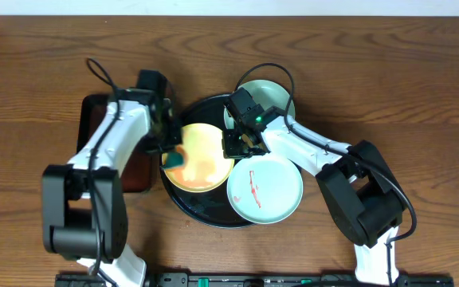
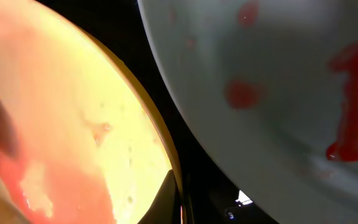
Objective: Clean dirty plates on tray and stack at the side
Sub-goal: 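Lift the sponge off the plate and move the left gripper aside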
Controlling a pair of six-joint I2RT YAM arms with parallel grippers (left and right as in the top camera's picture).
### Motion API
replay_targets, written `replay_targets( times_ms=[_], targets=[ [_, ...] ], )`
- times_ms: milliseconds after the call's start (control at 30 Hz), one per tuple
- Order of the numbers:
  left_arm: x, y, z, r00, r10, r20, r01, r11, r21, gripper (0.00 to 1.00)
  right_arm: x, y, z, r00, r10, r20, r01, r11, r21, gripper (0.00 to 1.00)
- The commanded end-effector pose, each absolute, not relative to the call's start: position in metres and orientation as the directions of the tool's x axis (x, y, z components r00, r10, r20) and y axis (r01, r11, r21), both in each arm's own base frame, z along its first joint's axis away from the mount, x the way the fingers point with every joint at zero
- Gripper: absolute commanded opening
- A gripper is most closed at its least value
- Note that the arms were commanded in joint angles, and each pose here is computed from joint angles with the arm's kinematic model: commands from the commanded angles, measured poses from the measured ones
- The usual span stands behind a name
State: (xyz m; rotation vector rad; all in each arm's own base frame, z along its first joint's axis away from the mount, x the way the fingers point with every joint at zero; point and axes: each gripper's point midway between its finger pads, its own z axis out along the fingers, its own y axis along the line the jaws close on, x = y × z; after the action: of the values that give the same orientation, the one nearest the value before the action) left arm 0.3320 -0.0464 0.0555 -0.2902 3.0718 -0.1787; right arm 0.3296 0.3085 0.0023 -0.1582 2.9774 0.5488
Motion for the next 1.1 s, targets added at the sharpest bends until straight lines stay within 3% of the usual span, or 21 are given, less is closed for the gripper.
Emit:
replay_targets(
  times_ms=[0, 367, 800, 1067],
  targets=[
    [0.348, -0.030, 0.105, -0.960, -0.215, -0.177, -0.197, 0.974, -0.113, 0.07, 0.320, 0.296, -0.022, -0.992, -0.093, -0.083, -0.113, 0.953, 0.283, 0.01],
    [0.337, -0.020, 0.174, -0.906, -0.230, -0.355, -0.186, 0.970, -0.154, 0.07, 0.331, 0.302, 0.022, -0.969, -0.146, -0.199, -0.201, 0.933, 0.298, 0.01],
    [0.330, -0.020, 0.141, -0.946, -0.215, -0.241, -0.190, 0.974, -0.119, 0.08, 0.343, 0.272, 0.104, -0.856, -0.206, -0.474, -0.238, 0.971, 0.007, 0.01],
    [0.328, -0.026, 0.118, -0.964, -0.213, -0.157, -0.193, 0.972, -0.136, 0.07, 0.348, 0.255, 0.141, -0.727, -0.326, -0.605, -0.197, 0.942, -0.272, 0.01]
  ],
)
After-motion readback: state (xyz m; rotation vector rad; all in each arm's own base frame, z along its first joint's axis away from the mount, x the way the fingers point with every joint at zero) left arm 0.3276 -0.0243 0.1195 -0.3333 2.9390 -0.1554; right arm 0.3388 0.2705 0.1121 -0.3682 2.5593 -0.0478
